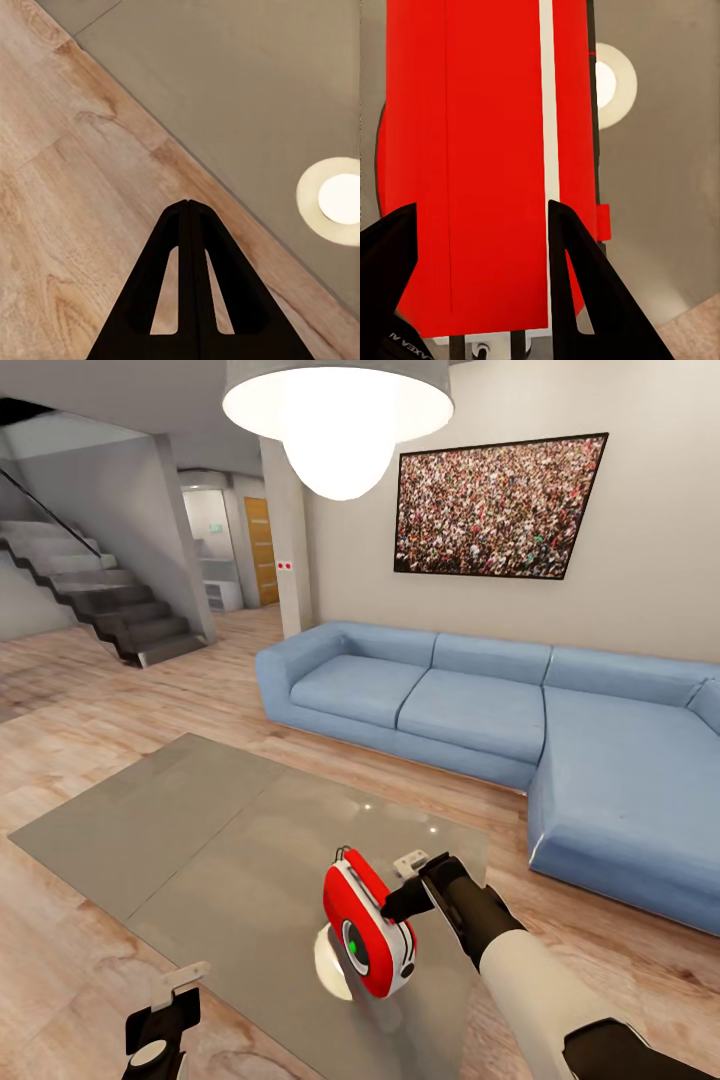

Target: Turn on the radio receiver that's on the table in the living room.

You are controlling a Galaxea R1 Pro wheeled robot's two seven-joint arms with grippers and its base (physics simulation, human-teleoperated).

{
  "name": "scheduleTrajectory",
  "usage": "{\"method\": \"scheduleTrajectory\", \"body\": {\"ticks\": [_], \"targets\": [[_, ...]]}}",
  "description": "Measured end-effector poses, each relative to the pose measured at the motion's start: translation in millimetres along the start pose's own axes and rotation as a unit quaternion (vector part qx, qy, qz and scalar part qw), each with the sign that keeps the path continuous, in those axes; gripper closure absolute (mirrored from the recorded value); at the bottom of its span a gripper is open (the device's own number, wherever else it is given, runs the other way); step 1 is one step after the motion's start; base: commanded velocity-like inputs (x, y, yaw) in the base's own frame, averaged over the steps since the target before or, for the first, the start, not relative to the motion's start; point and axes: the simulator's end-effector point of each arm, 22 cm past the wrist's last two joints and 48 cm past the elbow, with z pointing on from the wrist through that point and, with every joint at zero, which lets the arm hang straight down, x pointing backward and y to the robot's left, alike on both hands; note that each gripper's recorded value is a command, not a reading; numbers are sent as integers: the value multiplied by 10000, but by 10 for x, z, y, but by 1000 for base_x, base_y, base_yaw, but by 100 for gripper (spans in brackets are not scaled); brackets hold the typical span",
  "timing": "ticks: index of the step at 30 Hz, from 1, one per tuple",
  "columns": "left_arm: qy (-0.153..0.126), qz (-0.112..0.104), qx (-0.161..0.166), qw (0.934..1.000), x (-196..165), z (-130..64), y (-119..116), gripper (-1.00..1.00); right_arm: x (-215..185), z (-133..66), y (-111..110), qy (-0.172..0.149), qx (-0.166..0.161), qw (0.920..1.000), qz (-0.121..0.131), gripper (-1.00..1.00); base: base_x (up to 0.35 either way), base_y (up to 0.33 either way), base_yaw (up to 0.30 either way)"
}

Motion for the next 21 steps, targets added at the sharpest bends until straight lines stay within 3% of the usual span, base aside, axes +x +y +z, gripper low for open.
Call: {"method": "scheduleTrajectory", "body": {"ticks": [21], "targets": [[4,-5,6,10000,104,84,-31,100,62,121,-9,3,-1,10000,-3,100,0,0,0]]}}
